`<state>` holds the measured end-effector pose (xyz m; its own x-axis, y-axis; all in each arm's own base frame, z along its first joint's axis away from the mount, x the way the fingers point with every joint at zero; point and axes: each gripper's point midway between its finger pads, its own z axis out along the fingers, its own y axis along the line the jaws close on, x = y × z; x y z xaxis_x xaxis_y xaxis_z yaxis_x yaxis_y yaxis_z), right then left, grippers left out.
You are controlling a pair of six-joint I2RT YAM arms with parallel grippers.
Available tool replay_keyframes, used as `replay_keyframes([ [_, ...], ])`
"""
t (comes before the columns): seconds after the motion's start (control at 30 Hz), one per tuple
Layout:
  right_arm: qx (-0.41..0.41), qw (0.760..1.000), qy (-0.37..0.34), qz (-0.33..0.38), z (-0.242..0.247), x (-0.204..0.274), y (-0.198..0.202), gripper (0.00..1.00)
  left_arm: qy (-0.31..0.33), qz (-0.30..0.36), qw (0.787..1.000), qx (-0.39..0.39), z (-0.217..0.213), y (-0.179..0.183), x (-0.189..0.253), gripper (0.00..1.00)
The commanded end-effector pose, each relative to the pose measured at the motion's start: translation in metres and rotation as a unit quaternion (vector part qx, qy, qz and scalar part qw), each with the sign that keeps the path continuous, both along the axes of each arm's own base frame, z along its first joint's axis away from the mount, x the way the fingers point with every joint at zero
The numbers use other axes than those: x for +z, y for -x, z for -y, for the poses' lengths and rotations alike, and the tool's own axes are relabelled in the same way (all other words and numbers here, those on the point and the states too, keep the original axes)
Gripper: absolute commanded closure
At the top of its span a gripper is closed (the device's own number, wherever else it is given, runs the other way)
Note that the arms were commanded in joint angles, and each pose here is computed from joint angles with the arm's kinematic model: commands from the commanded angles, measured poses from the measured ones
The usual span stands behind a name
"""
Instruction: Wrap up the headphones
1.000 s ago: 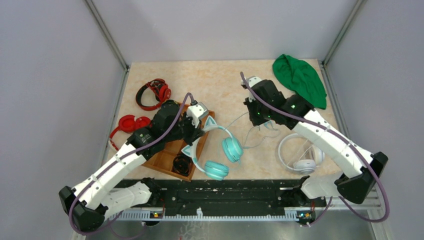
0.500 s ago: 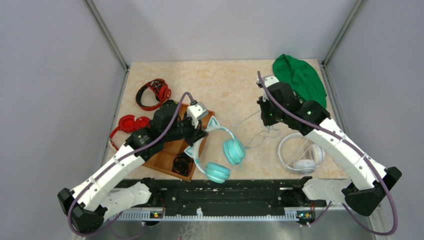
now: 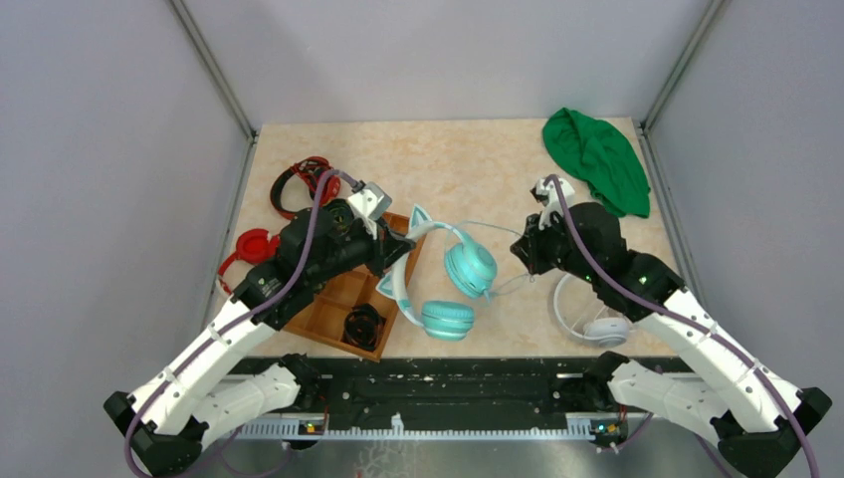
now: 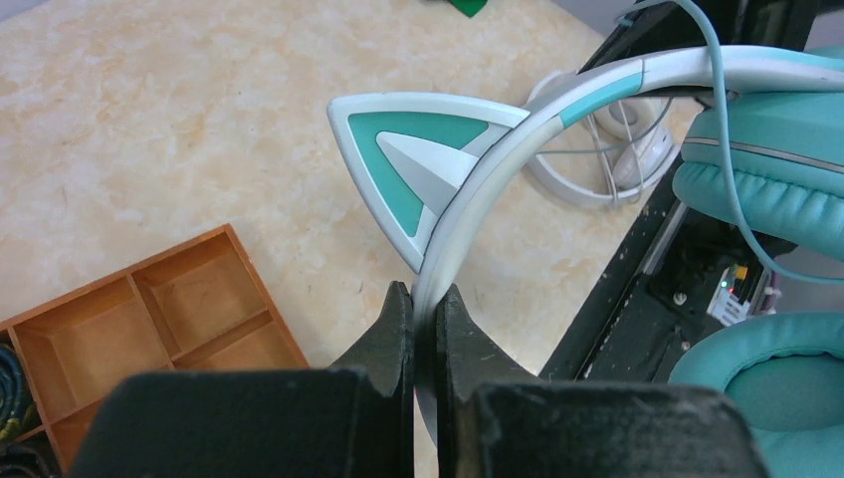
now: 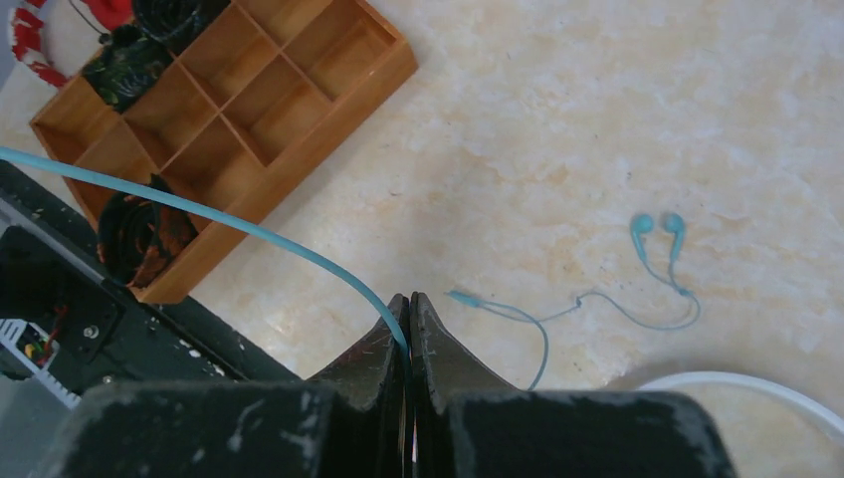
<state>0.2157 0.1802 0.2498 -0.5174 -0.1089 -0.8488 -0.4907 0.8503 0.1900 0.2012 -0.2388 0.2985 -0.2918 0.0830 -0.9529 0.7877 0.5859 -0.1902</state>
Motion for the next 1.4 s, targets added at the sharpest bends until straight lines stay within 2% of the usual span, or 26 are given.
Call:
replay_keyframes([
  [0.0,0.021,0.996,-0.07,0.045,-0.02,0.027,-0.007,1.0,0.105,0.053,0.993,0.019,0.006,-0.007,0.079,1.0],
  [0.37,-0.127,0.981,-0.088,0.119,0.038,0.053,-0.017,1.0,0.104,0.045,0.992,0.053,0.003,-0.02,0.081,1.0],
  [0.5,-0.105,0.985,-0.089,0.103,0.029,0.046,-0.014,1.0,0.117,0.043,0.991,0.056,0.003,-0.02,0.086,1.0],
  [0.7,-0.03,0.991,-0.115,0.06,-0.009,0.013,-0.01,1.0,0.162,0.023,0.983,0.088,0.0,-0.026,0.104,1.0],
  [0.9,-0.011,0.982,-0.172,0.076,-0.028,0.005,-0.015,1.0,0.204,0.034,0.971,0.119,-0.008,-0.033,0.136,1.0],
  [0.93,-0.013,0.979,-0.188,0.079,-0.031,0.004,-0.017,0.93,0.202,0.039,0.972,0.114,-0.006,-0.032,0.139,1.0],
  [1.0,-0.005,0.972,-0.218,0.084,-0.04,-0.003,-0.019,0.68,0.197,0.042,0.974,0.109,-0.003,-0.033,0.142,1.0],
  [1.03,-0.004,0.969,-0.231,0.085,-0.043,-0.007,-0.021,0.6,0.196,0.044,0.974,0.105,-0.002,-0.033,0.145,1.0],
  [1.13,0.003,0.961,-0.261,0.096,-0.052,-0.018,-0.026,0.51,0.198,0.053,0.974,0.092,0.002,-0.032,0.153,1.0],
  [1.2,0.004,0.947,-0.298,0.122,-0.053,-0.023,-0.026,0.32,0.204,0.055,0.973,0.091,0.002,-0.031,0.159,1.0],
  [1.3,-0.013,0.915,-0.356,0.19,-0.039,-0.016,-0.023,0.28,0.209,0.06,0.971,0.096,-0.001,-0.032,0.17,1.0],
  [1.37,-0.023,0.909,-0.356,0.214,-0.032,-0.014,-0.023,0.27,0.208,0.063,0.971,0.1,-0.002,-0.033,0.176,1.0],
])
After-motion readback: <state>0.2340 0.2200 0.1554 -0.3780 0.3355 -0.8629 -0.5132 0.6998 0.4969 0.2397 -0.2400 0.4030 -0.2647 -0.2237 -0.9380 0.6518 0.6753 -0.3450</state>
